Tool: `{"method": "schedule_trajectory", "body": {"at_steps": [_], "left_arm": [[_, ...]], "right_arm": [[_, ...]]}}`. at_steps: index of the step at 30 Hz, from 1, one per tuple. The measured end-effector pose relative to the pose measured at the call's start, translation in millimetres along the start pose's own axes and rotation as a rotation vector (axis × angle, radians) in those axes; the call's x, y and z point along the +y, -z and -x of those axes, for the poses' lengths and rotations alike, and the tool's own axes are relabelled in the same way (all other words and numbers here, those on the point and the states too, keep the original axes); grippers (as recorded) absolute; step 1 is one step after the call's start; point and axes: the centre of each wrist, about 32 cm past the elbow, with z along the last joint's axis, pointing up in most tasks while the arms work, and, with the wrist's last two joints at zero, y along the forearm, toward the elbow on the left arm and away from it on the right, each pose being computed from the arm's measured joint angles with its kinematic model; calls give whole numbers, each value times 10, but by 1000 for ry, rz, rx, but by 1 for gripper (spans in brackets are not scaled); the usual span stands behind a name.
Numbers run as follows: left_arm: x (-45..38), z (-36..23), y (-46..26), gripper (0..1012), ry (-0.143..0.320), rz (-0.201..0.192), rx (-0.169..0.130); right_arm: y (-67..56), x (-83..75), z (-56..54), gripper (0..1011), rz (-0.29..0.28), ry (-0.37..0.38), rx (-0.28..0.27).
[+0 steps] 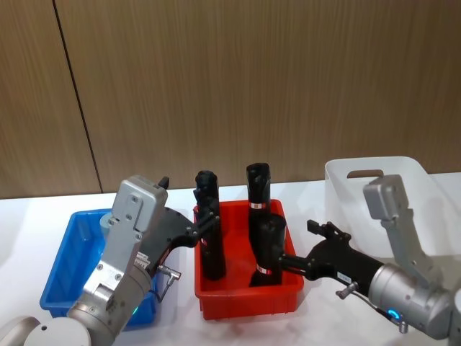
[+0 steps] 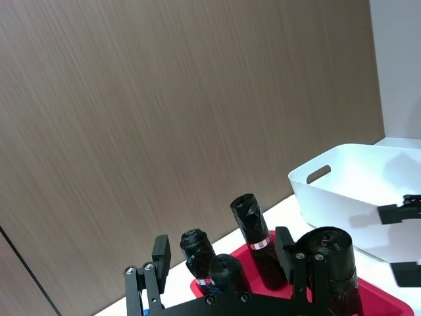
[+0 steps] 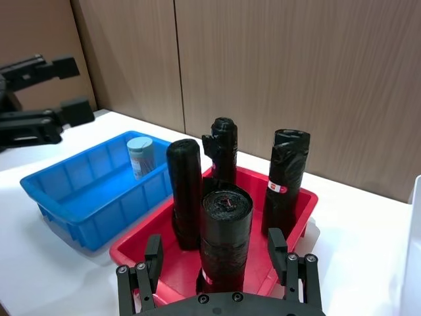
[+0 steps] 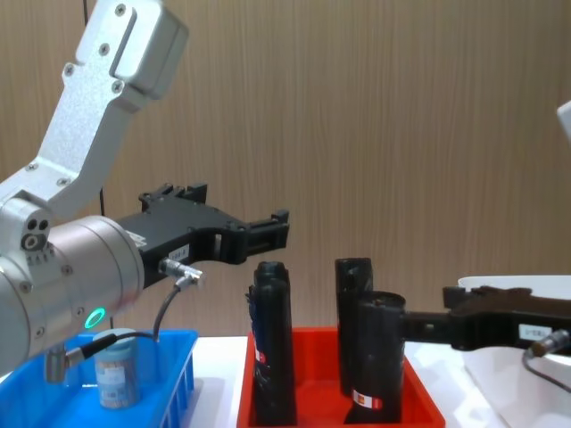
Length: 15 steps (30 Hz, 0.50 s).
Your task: Pick the cotton swabs from the blue box and place them into the white box.
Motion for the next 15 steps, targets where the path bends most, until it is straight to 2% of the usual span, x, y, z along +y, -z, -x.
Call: {"method": "schedule_trajectory", "body": {"at_steps": [15], "left_arm": [[0,0,0,1004,0,0,0]], "right_arm": [[55,307,-97,1001,47,-6,17]]}}
